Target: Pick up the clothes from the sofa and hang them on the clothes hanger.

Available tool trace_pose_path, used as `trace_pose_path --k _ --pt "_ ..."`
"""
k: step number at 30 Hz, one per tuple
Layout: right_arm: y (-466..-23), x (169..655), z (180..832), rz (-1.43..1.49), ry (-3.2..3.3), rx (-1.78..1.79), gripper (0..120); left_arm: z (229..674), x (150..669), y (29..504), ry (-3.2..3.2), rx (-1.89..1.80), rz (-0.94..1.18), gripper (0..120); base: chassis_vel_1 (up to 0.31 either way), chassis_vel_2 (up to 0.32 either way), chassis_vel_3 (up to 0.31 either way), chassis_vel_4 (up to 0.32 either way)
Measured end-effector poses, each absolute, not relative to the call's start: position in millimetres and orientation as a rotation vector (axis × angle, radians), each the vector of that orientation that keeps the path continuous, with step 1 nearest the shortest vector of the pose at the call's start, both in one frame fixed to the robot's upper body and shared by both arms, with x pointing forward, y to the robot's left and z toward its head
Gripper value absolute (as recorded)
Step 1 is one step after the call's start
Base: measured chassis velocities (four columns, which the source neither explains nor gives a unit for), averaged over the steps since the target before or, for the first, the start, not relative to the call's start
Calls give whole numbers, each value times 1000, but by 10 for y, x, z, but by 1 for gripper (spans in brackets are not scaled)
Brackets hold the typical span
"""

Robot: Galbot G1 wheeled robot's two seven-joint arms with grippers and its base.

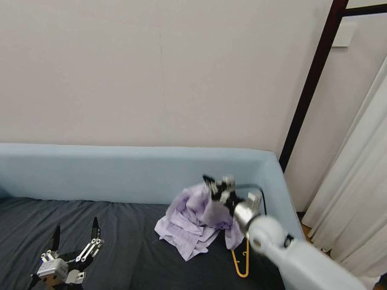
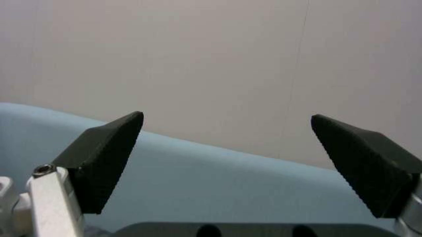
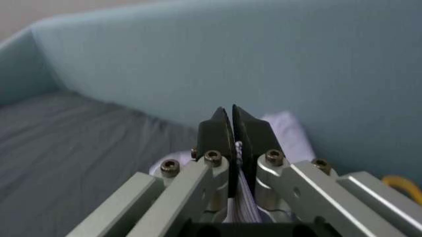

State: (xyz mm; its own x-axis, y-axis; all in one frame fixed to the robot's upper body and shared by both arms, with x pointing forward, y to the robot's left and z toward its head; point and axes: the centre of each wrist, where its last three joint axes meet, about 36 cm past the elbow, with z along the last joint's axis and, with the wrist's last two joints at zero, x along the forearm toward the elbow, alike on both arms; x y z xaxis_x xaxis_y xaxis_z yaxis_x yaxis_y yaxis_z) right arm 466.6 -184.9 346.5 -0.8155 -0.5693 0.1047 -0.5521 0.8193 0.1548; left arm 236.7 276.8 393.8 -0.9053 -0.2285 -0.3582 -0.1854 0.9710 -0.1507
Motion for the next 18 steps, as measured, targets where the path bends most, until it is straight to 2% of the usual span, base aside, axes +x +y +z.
trace_pose_path --k 1,5,8,16,18 --pt "-1849 4666 3465 -176 -2856 885 0 3938 2367 2768 2739 -298 -159 100 0 0 0 0" --pt "-1775 4037 2547 -130 -2765 791 0 3873 2368 2764 2757 -287 -162 100 0 0 0 0" --pt "-1757 3872 2363 -123 -2754 755 0 3891 2371 2753 2764 -280 -165 100 0 0 0 0" --pt "-1734 3861 2477 -178 -2820 692 1 3895 2332 2683 2764 -275 -171 100 0 0 0 0" --pt "-1733 3849 2646 -244 -2846 700 8 3923 2296 2629 2760 -270 -172 100 0 0 0 0"
